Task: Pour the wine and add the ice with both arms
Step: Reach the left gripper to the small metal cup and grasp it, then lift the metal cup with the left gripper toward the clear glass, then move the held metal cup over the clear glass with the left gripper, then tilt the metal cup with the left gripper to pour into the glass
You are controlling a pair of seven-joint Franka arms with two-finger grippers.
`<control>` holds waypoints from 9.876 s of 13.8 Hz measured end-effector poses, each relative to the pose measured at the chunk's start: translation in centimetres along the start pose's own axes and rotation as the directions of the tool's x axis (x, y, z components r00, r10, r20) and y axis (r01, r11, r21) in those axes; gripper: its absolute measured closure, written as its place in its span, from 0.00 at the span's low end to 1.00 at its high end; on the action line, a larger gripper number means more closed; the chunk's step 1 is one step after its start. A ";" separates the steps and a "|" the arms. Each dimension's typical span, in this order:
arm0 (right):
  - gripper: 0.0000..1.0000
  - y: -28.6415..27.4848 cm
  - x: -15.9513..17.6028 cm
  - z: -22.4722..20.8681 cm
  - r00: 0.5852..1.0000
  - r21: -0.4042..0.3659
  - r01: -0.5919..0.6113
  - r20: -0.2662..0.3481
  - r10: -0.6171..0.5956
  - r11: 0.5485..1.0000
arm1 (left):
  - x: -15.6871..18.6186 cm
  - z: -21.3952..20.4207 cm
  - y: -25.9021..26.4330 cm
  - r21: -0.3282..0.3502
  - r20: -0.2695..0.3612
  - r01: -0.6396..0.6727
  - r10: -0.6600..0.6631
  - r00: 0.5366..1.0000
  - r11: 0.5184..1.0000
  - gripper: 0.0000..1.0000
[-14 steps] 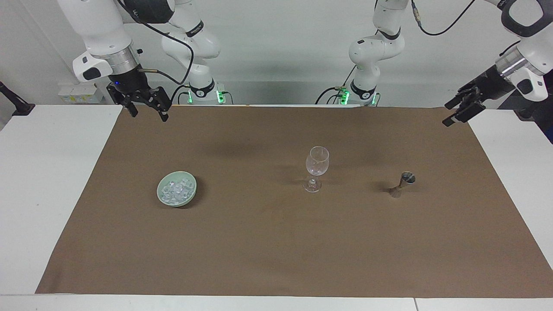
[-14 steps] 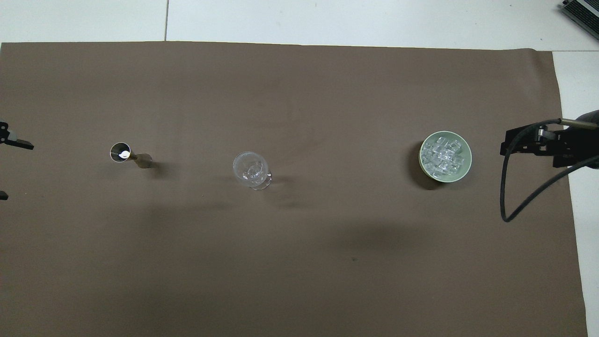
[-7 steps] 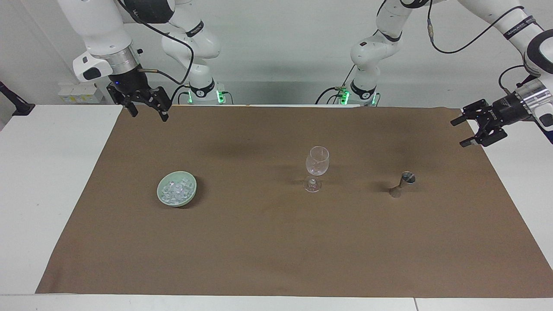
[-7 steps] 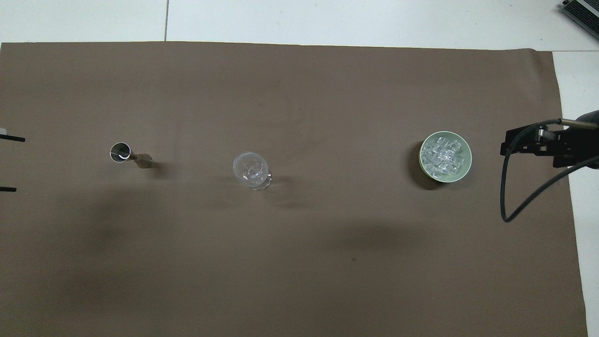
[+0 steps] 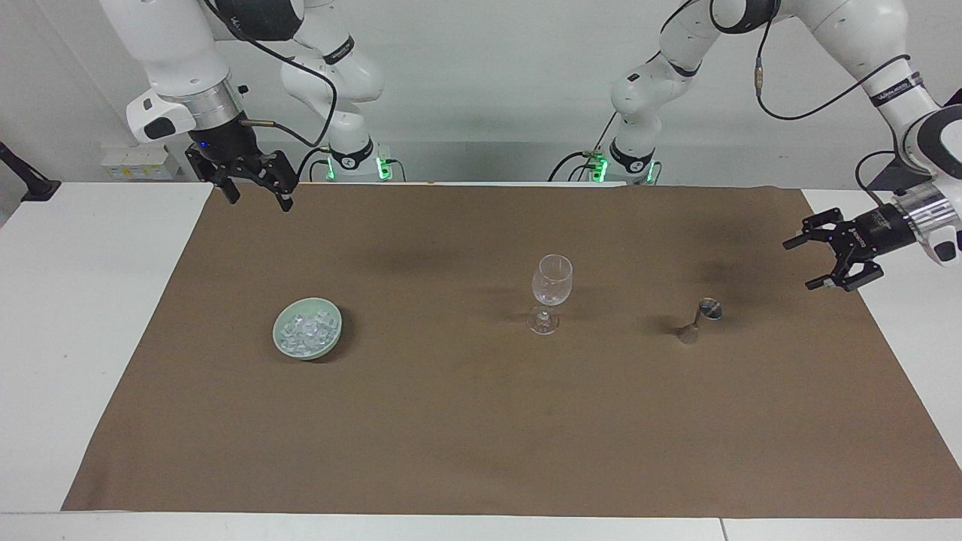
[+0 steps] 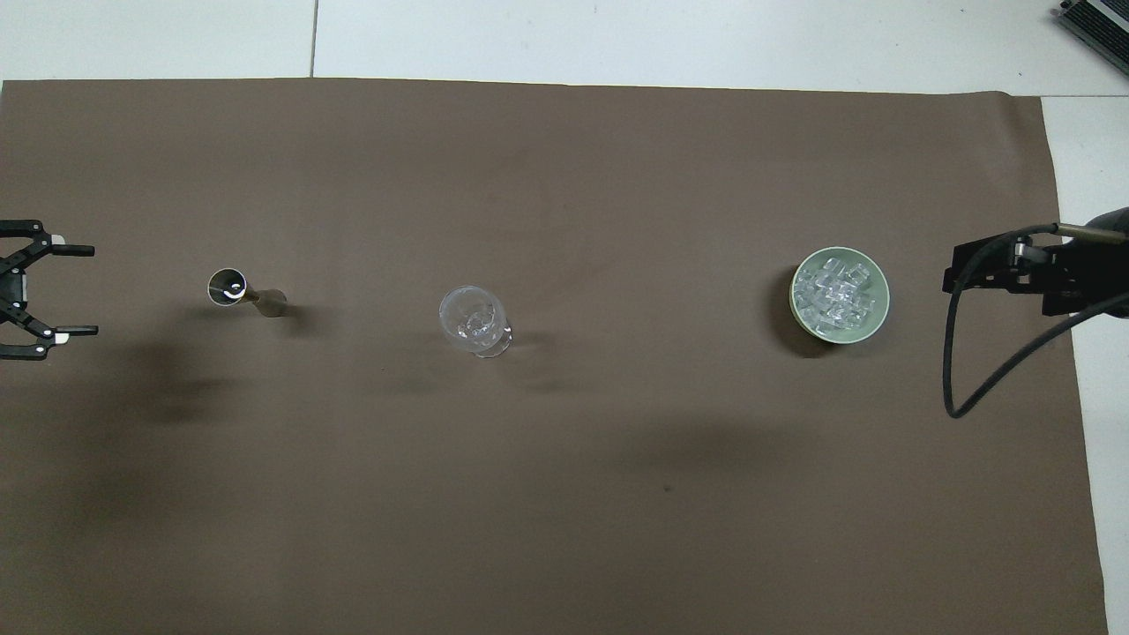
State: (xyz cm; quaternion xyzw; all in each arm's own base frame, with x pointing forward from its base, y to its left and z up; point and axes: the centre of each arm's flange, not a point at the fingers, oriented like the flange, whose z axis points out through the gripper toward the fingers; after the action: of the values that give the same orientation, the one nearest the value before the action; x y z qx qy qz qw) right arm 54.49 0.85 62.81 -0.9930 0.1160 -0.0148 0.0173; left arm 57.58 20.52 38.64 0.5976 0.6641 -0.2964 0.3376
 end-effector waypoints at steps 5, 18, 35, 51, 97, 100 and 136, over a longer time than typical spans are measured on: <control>0.00 0.0 0.0 0.0 1.000 0.000 0.000 0.000 0.000 1.000 | 4.5 4.6 0.2 -0.011 0.069 0.087 -0.086 0.994 0.996 0.00; 0.00 0.0 0.0 0.0 1.000 0.000 0.000 0.000 0.000 1.000 | 4.3 15.0 -1.0 -0.006 0.130 -0.044 0.045 0.991 0.999 0.00; 0.00 0.0 0.0 0.0 1.000 0.000 0.000 0.000 0.000 1.000 | 4.0 16.3 -0.9 -0.040 0.151 -0.028 0.034 0.988 0.999 0.04; 0.00 0.0 0.0 0.0 1.000 0.000 0.000 0.000 0.000 1.000 | 3.9 16.5 -0.9 -0.047 0.162 -0.022 0.030 0.986 0.999 0.78; 0.00 0.0 0.0 0.0 1.000 0.000 0.000 0.000 0.000 1.000 | -24.8 21.3 -4.6 0.075 -0.019 -0.047 0.049 0.999 0.996 0.78; 0.00 0.0 0.0 0.0 1.000 0.000 0.000 0.000 0.000 1.000 | -26.2 23.1 -5.2 0.081 -0.031 -0.065 0.068 0.997 0.995 0.78; 0.00 0.0 0.0 0.0 1.000 0.000 0.000 0.000 0.000 1.000 | -32.8 29.4 -8.7 0.198 -0.478 -0.316 0.373 0.795 0.928 0.78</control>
State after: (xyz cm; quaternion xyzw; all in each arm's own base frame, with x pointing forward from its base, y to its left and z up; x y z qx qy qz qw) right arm 54.49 0.85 62.81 -0.9930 0.1160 -0.0148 0.0173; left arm 53.62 -23.36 47.31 0.7823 0.5923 -0.0974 0.1664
